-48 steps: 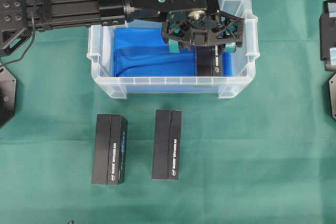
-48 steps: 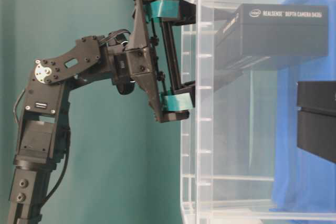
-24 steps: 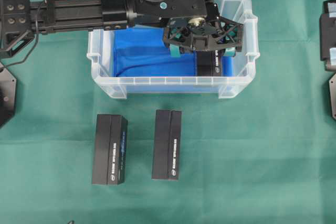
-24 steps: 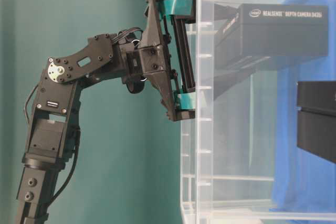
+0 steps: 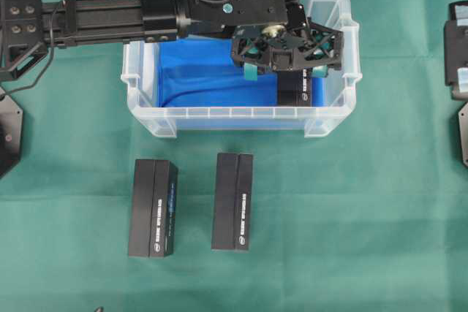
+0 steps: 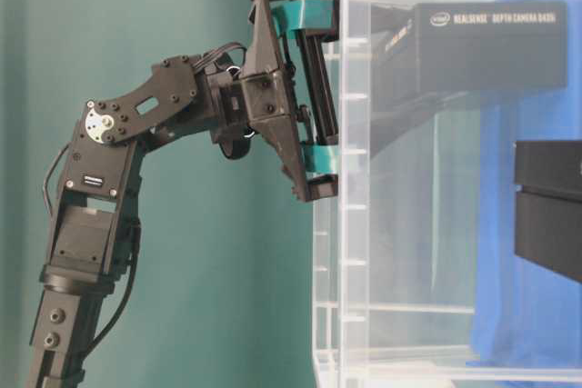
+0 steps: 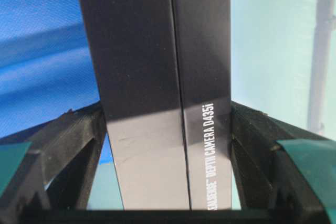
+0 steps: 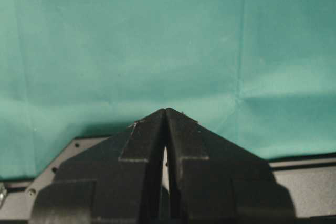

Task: Take the box out of the case with the left arm.
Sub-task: 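Lower the open left gripper around the right black box, then close the left gripper on the right box and lift it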

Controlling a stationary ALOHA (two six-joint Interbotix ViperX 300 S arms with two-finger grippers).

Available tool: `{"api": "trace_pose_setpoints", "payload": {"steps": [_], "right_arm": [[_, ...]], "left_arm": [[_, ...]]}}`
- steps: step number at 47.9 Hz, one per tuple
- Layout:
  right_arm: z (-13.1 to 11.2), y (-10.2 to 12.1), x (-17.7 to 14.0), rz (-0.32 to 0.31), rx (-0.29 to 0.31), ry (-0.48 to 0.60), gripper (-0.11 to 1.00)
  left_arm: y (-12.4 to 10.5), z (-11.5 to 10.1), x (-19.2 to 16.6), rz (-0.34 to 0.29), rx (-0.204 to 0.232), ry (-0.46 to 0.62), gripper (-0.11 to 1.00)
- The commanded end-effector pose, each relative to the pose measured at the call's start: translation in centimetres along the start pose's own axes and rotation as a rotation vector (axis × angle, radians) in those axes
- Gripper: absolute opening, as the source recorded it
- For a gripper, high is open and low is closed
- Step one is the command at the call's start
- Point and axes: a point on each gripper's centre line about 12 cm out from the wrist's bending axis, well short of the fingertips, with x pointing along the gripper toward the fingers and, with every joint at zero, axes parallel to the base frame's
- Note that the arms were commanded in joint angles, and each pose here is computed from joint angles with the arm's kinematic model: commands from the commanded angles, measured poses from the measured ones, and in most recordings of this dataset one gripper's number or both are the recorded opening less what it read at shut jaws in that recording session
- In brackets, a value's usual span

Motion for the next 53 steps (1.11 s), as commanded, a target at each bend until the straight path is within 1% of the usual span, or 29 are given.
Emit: {"api": "trace_pose_setpoints", "payload": {"steps": [1, 16, 24, 34, 44, 53], "right_arm": [[0.2, 0.0, -0.3, 0.005, 0.002, -0.013, 0.03], [0.2, 0.0, -0.4, 0.004, 0.001, -0.016, 0.03], [0.2, 0.0, -0.4, 0.005, 0.001, -0.015, 0.03], [0.2, 0.0, -0.4, 0.004, 0.0, -0.018, 0.03], [0.2, 0.0, -0.4, 0.004, 0.0, -0.018, 0.03], [0.2, 0.0, -0.4, 0.003, 0.002, -0.013, 0.03]], "left_arm": [[-0.7, 0.2, -1.7, -0.048, 0.002, -0.015, 0.64], [-0.6, 0.2, -1.8, -0.041, 0.003, -0.012, 0.64], [-0.5, 0.0, -3.1, -0.022, 0.004, -0.002, 0.64], [0.0, 0.1, -7.1, 0.006, 0.0, 0.003, 0.63], [-0.2, 0.3, -10.9, -0.009, -0.008, 0.004, 0.63], [-1.2, 0.5, -13.5, -0.027, -0.008, 0.005, 0.62]]}}
